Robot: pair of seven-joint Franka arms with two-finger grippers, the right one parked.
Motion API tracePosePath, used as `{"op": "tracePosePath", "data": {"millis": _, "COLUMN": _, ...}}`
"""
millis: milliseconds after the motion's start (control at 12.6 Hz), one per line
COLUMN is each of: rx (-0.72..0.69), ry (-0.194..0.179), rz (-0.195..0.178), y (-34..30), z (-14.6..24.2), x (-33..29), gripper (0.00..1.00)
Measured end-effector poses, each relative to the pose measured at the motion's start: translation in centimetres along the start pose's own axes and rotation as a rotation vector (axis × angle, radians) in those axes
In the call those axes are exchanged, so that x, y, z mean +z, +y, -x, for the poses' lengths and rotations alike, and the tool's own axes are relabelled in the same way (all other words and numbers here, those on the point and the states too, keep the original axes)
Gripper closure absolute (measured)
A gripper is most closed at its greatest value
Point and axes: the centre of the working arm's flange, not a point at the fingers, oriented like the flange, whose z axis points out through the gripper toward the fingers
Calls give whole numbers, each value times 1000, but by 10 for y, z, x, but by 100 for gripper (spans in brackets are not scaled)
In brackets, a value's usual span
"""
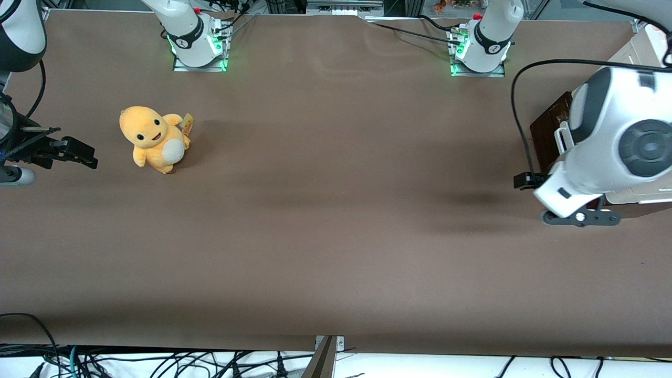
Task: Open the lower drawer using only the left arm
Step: 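Swing the left gripper out and lower it toward the lower drawer's white handle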
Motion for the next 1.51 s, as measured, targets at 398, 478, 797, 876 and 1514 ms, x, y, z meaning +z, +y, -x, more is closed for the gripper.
{"op": "tracePosePath", "data": {"millis": 398, "rx": -99, "ry": -114, "rz": -262, "y": 35, "z": 3, "x": 38, "gripper": 0}}
{"op": "tracePosePath", "data": {"millis": 478, "rx": -123, "ry": -126, "rz": -312, "y": 44, "z": 2, "x": 48, "gripper": 0}}
{"op": "tracePosePath", "data": {"millis": 797, "rx": -267, "ry": -166, "rz": -448, "y": 69, "z": -4, "x": 91, "gripper": 0}}
{"op": "tracePosePath", "data": {"millis": 876, "rx": -304, "ry": -174, "rz": -514, "y": 69, "z": -4, "x": 103, "gripper": 0}}
{"op": "tracePosePath", "data": {"millis": 1514, "rx": -374, "ry": -164, "rz": -926, "y": 100, "z": 9, "x": 226, "gripper": 0}}
